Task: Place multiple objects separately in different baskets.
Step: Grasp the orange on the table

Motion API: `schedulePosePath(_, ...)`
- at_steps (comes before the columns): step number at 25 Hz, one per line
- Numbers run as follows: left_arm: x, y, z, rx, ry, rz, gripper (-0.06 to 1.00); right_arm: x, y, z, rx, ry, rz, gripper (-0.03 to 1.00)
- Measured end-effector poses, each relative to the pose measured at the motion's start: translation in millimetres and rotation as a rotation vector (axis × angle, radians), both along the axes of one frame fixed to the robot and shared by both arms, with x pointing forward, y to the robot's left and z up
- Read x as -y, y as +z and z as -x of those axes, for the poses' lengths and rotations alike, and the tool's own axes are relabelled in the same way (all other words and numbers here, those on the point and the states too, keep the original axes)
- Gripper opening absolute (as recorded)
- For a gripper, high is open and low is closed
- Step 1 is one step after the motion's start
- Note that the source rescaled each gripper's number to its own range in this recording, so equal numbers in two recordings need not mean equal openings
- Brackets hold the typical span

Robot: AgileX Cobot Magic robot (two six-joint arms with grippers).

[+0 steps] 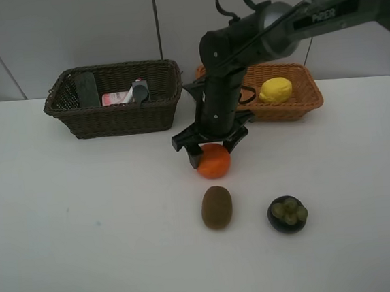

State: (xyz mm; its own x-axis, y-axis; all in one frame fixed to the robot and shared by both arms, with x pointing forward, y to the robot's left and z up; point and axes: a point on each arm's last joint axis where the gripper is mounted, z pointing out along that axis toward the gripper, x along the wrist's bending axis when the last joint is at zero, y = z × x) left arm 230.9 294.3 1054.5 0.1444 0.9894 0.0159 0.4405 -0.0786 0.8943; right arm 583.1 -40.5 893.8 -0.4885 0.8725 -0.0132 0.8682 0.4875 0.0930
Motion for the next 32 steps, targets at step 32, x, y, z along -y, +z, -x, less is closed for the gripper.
schedulePosePath(32,0.0,-0.2,-0.1,0.0,0.0,0.0,0.92,-5.8,38.7,-21.4,0.082,0.037,0.051,0.52)
